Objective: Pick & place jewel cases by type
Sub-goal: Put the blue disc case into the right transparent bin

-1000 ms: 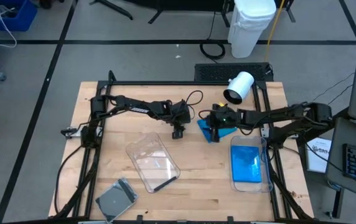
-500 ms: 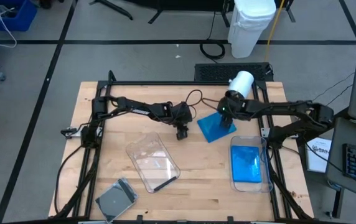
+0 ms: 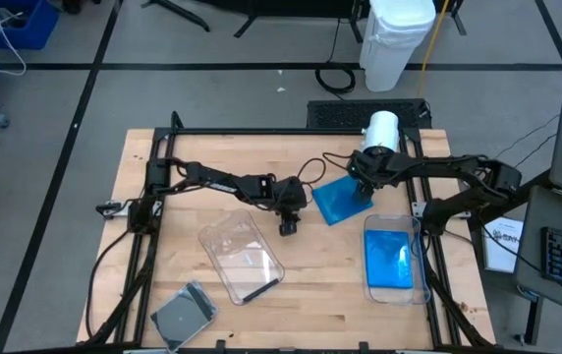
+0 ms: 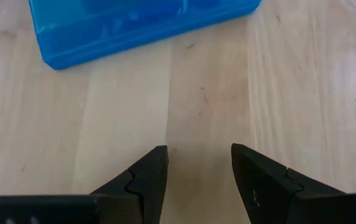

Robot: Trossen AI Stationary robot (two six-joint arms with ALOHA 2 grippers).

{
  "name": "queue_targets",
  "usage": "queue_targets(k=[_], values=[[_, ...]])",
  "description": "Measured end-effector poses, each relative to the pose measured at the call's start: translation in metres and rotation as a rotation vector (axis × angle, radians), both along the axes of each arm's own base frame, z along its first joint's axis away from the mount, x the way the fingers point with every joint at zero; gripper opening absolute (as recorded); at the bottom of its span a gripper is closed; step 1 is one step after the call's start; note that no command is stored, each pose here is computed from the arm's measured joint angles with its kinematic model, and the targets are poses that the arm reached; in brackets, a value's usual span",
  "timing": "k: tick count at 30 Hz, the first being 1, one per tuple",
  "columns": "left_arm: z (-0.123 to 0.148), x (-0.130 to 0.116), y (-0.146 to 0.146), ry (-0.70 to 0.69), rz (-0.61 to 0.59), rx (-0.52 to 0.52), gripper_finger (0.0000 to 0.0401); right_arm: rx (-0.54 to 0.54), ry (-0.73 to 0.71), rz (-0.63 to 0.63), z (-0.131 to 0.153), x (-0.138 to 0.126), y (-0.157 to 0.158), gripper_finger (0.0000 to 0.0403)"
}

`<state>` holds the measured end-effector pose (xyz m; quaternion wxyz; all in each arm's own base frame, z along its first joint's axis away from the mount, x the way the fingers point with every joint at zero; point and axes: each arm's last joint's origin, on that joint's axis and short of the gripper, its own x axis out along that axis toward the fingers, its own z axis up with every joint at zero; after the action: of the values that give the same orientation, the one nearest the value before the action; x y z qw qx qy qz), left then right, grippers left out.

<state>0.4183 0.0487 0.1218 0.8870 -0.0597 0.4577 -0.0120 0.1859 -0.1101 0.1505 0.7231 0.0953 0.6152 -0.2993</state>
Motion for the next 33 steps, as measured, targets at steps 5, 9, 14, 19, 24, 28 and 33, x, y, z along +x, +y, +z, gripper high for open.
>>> queue_targets(k=[5,9,14,19,24,28,33], values=[[0.000,0.000,-0.001,-0.002,-0.010,0.005,0.0182,0.049,-0.032,0.025,-0.002,0.005,0.004,0.0196],[0.000,0.000,-0.001,0.001,0.009,0.019,0.0182,0.094,-0.105,0.080,-0.002,0.014,0.011,0.0196],[0.000,-0.001,0.001,0.008,0.024,0.012,0.0182,0.174,-0.254,0.178,0.001,0.029,0.021,0.0196],[0.000,-0.002,0.002,0.025,0.018,0.015,0.0182,0.196,-0.398,0.283,0.006,0.045,0.031,0.0196],[-0.001,-0.006,0.004,0.084,0.032,0.115,0.0182,0.171,-0.358,0.351,0.005,0.046,0.040,0.0196],[-0.001,-0.008,0.007,0.105,0.060,0.151,0.0182,0.092,-0.156,0.327,0.000,0.032,0.040,0.0196],[-0.001,-0.006,0.007,0.080,0.050,0.128,0.0182,0.067,-0.008,0.315,0.000,0.022,0.041,0.0196]])
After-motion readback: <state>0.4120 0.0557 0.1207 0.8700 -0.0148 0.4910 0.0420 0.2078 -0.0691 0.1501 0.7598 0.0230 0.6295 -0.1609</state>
